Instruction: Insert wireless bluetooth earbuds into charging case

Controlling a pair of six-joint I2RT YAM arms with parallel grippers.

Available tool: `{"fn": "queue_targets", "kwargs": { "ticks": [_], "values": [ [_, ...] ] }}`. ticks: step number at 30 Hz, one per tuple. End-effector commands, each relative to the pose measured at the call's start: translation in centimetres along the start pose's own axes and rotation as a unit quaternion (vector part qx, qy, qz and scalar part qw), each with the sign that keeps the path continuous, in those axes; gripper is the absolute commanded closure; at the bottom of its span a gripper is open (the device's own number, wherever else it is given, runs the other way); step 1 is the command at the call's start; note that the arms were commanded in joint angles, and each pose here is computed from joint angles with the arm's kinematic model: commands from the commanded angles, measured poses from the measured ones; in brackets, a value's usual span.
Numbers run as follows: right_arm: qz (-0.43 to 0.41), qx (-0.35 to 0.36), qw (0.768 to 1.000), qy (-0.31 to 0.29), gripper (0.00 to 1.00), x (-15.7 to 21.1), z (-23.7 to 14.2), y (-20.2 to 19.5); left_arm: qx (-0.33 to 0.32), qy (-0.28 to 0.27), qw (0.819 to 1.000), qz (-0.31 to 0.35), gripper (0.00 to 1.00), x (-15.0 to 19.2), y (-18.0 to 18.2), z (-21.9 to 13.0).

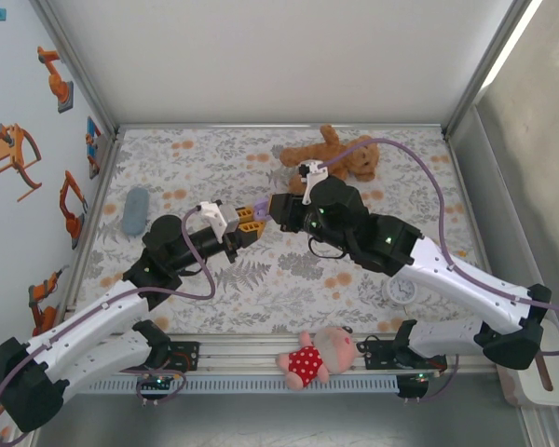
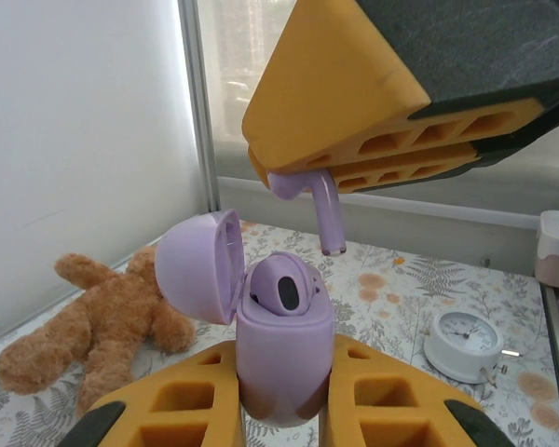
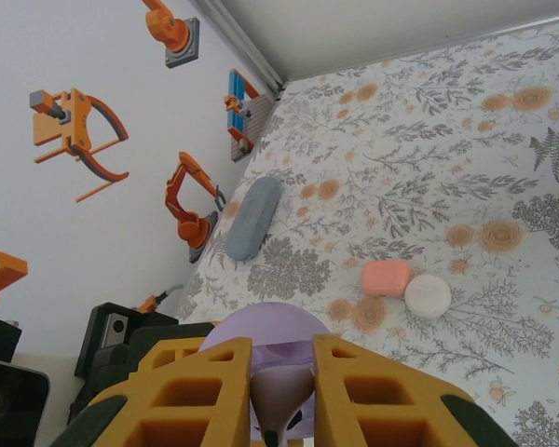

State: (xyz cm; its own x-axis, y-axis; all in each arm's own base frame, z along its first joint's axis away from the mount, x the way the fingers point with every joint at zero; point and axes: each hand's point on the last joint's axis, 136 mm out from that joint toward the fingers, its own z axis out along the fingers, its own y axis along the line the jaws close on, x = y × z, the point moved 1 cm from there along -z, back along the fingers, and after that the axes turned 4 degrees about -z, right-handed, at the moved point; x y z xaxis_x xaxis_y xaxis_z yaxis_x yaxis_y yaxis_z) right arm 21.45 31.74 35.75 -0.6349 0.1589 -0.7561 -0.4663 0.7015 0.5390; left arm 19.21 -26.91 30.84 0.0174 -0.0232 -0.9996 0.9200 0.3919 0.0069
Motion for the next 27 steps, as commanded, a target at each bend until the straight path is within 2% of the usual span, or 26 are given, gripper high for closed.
{"fn": "queue_targets", "kwargs": {
  "ticks": [1, 16, 27],
  "values": [
    [0.009, 0.000, 1.000, -0.006, 0.80, 0.1, 0.4, 0.1, 0.011, -0.034, 0.999, 0.026, 1.00, -2.6, -0.5, 0.0],
    [0.001, 0.003, 1.000, -0.020, 0.80, -0.6, -0.1, 0.0, 0.017, -0.031, 0.999, 0.025, 1.00, -2.4, -0.7, 0.0],
    [-0.005, 0.013, 1.000, -0.004, 0.80, 0.5, 0.8, -0.4, 0.017, -0.036, 0.999, 0.027, 1.00, -2.7, -0.8, -0.2]
  ]
}}
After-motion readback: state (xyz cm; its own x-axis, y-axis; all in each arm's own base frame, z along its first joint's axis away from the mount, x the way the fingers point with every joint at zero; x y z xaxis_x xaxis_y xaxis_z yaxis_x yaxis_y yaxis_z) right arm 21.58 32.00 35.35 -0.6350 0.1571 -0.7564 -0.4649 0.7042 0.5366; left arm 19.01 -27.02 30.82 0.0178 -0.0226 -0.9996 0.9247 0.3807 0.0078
